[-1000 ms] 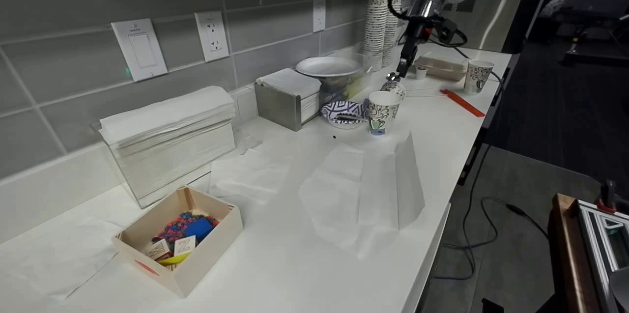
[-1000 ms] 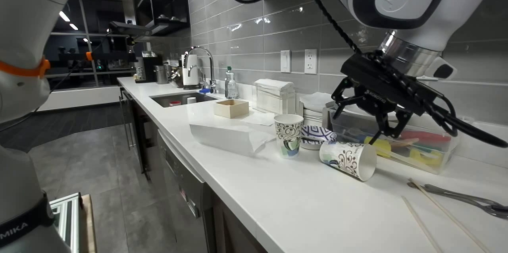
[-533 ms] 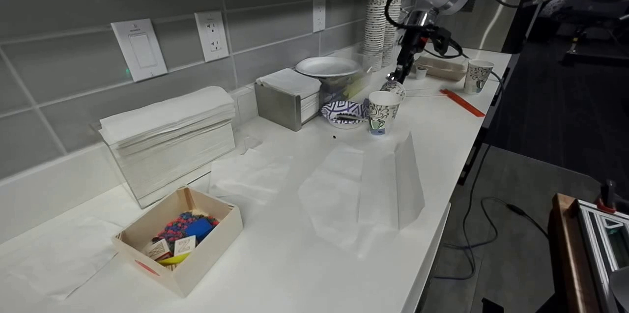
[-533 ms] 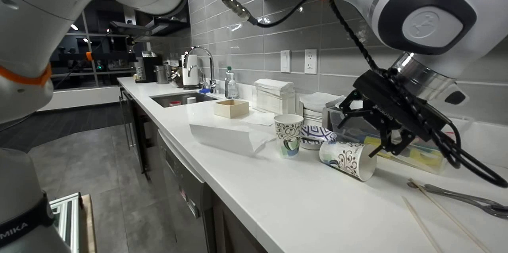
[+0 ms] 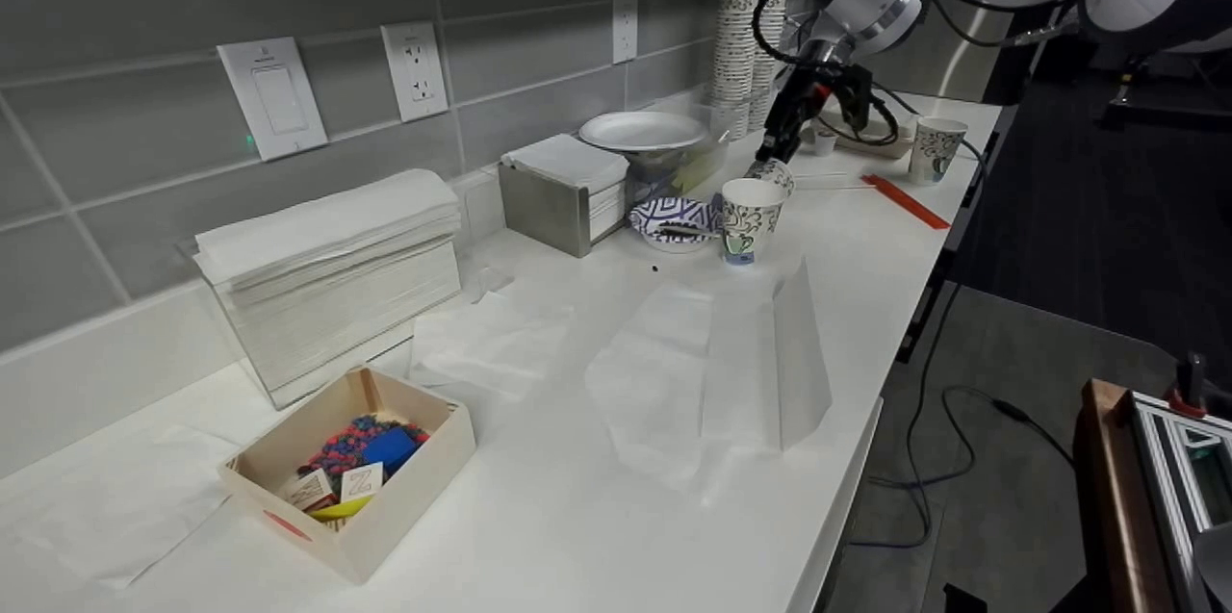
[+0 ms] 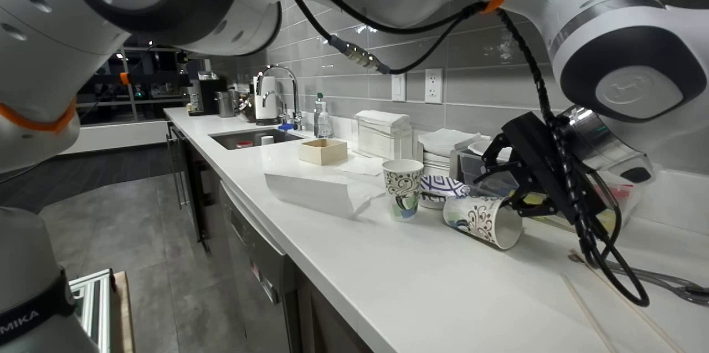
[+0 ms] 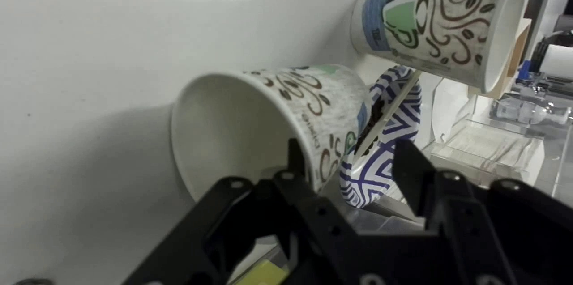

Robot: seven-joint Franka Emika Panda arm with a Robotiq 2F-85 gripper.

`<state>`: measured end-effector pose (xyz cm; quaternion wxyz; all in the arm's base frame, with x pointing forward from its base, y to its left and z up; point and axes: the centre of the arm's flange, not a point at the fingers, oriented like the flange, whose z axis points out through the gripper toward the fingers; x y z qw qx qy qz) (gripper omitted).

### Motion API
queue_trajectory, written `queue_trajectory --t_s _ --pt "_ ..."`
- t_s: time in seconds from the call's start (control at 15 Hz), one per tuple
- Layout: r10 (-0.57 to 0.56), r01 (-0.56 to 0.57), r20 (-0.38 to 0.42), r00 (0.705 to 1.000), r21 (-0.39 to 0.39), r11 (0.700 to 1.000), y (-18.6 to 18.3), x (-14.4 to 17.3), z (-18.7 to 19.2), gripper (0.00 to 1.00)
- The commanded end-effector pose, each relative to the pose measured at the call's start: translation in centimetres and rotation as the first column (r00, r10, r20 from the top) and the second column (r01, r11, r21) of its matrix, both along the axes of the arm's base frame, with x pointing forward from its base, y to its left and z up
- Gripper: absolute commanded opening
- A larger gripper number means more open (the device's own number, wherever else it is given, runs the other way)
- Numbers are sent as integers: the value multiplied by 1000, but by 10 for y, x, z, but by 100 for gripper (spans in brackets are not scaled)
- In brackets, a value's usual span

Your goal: Put the cup upright

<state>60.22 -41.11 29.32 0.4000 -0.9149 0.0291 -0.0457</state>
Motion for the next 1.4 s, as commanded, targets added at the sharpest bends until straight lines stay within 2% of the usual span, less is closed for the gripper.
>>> queue_trajectory --t_s 0.0,0.2,0.33,0.53,0.67,0.93,1.33 --pt "-40 40 -5 999 94 995 -22 21 0 23" --pt "-54 54 -3 999 132 990 -26 21 7 2" --pt "-60 62 -23 998 142 988 -27 19 12 0" --pt "-55 60 -54 997 94 994 -19 11 25 1" --pt "-48 51 -70 996 43 998 -7 2 42 1" --pt "-38 25 -112 993 -111 993 9 -17 82 1" --pt "-20 -32 -141 990 -353 935 23 -35 123 1"
